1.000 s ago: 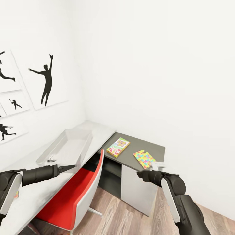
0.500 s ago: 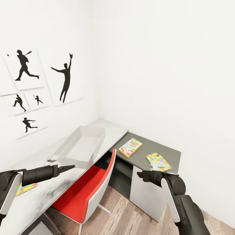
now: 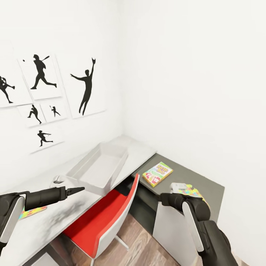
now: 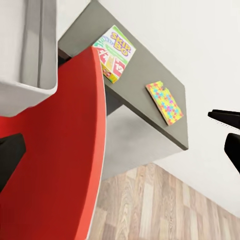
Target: Put all the toys in the child's room - the three board games (two on the bed and one on the table), the two jigsaw puzzles on the table, and the tennis ball on the table - inside the toy box on the table in the child's room.
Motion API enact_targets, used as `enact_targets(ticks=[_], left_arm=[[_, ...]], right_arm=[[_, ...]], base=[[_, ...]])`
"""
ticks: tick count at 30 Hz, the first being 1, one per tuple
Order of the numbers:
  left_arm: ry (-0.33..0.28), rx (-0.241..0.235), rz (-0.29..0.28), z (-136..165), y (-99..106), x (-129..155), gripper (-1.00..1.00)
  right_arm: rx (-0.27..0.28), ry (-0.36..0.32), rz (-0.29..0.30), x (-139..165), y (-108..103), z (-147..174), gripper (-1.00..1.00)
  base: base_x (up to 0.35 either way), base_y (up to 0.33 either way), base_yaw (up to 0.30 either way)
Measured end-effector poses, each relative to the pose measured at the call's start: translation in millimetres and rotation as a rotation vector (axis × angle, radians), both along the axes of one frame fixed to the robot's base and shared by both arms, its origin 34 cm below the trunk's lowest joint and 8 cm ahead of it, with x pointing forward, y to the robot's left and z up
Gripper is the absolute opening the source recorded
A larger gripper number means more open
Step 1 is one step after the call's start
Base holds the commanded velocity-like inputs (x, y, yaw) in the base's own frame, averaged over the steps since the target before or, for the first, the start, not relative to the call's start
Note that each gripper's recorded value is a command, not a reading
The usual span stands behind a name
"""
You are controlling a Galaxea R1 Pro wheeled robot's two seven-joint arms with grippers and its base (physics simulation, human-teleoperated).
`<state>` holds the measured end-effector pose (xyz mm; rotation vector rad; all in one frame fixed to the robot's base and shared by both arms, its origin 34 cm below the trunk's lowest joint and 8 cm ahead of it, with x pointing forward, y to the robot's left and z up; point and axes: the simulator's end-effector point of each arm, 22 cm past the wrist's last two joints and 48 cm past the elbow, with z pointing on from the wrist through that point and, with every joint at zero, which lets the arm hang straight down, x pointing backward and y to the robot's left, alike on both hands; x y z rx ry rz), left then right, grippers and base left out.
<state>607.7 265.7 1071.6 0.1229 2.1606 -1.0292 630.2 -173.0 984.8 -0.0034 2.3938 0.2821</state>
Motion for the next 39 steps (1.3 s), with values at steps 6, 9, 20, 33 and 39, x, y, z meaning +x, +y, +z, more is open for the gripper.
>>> enact_targets(ticks=[6, 9, 20, 33, 39], left_arm=[[0.004, 0.001, 0.000, -2, 0, 1, 1.00], [0.006, 0.002, 0.000, -4, 0, 1, 1.00], [0.016, 0.006, 0.000, -9, 0, 1, 1.00], [0.025, 0.008, 0.000, -14, 0, 2, 1.00], [0.026, 0.007, 0.000, -15, 0, 2, 1.00]], right_arm=[[0.000, 0.005, 0.000, 0, 0, -2, 1.00], [0.000, 0.007, 0.000, 0, 0, -4, 1.00], [0.000, 0.015, 0.001, 0, 0, -8, 1.00], [-0.002, 0.026, 0.001, -1, 0, -14, 1.00], [-0.002, 0.024, 0.001, 0, 0, -14, 1.00]], base=[[0.131, -0.130, 0.271], [0.090, -0.097, 0.271], [0.081, -0.100, 0.271], [0.080, -0.261, 0.264], [0.080, -0.286, 0.071]])
